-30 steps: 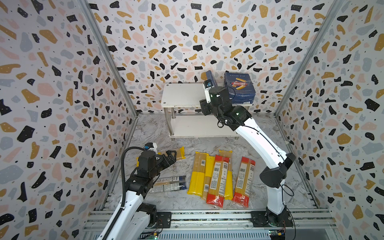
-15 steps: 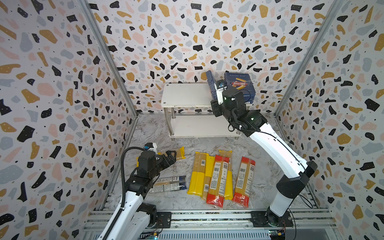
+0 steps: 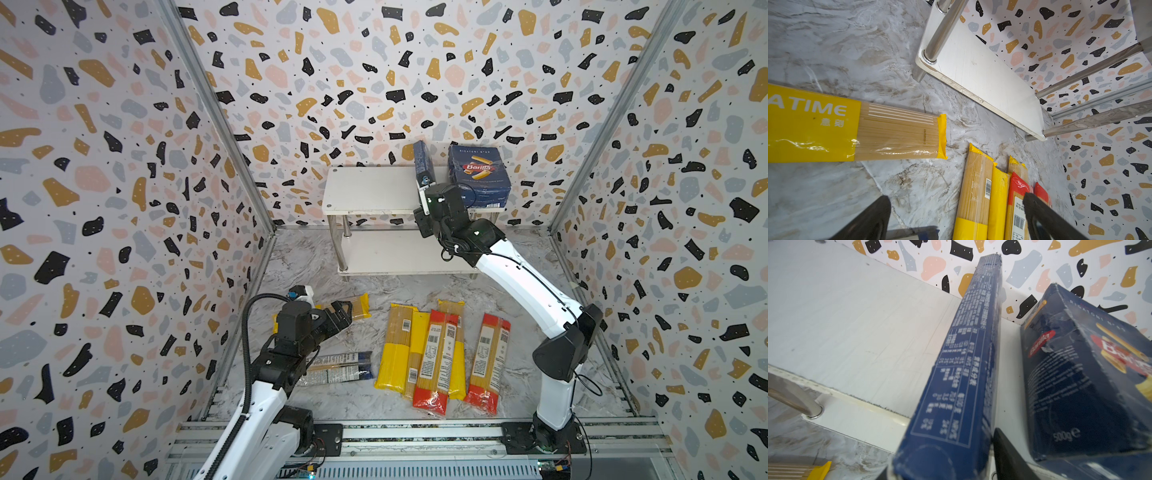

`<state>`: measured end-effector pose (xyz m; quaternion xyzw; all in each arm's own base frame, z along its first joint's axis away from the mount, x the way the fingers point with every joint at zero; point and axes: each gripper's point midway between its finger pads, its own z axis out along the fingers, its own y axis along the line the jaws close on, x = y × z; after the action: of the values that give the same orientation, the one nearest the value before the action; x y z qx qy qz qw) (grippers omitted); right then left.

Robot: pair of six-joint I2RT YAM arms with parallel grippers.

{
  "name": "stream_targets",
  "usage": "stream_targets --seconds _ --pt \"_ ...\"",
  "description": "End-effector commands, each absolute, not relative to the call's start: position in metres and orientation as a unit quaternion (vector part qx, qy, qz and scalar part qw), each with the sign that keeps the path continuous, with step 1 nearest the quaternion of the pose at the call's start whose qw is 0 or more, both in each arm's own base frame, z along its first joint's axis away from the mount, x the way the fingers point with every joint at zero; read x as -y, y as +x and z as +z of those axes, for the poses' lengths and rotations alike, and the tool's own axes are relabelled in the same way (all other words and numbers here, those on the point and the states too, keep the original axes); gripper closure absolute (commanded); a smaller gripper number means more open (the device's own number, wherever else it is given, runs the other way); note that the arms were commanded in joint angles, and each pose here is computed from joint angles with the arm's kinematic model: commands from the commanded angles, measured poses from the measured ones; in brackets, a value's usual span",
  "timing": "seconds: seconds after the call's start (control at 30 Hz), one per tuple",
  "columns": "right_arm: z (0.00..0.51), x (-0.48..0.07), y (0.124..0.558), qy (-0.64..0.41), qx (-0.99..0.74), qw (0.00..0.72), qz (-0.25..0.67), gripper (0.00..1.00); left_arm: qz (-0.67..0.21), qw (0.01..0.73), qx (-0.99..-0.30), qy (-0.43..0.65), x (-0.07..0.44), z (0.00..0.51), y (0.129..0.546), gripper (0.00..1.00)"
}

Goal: Place and organize the pasta boxes and bags onto the shelf
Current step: 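Open the right gripper and release the blue Spaghetti box on the shelf, then withdraw the right gripper down from the shelf while the left gripper rises toward it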

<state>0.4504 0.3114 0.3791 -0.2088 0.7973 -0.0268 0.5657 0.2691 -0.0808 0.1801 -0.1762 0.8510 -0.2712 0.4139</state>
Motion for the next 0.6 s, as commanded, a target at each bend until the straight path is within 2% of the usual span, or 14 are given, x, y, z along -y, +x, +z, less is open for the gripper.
stream_targets --seconds 0.0,0.17,0.3,0.43,0.57 --pt "0.394 -0.319 0.442 -0.214 -0.782 0.582 -0.068 0.51 -0.271 0.421 -0.849 -0.170 0.082 0.182 0.270 0.01" --pt "0.397 -0.320 0.439 -0.205 -0.772 0.589 -0.123 0.51 -0.275 0.420 -0.849 -0.168 0.083 0.181 0.270 0.01" --pt "0.405 -0.318 0.435 -0.197 -0.770 0.594 -0.126 0.44 -0.275 0.420 -0.848 -0.167 0.083 0.182 0.268 0.00" --pt "0.418 -0.310 0.425 -0.189 -0.770 0.599 -0.111 0.37 -0.277 0.421 -0.848 -0.166 0.084 0.183 0.268 0.00" --pt "0.448 -0.296 0.402 -0.178 -0.762 0.620 -0.058 0.35 -0.279 0.425 -0.845 -0.164 0.084 0.188 0.269 0.00"
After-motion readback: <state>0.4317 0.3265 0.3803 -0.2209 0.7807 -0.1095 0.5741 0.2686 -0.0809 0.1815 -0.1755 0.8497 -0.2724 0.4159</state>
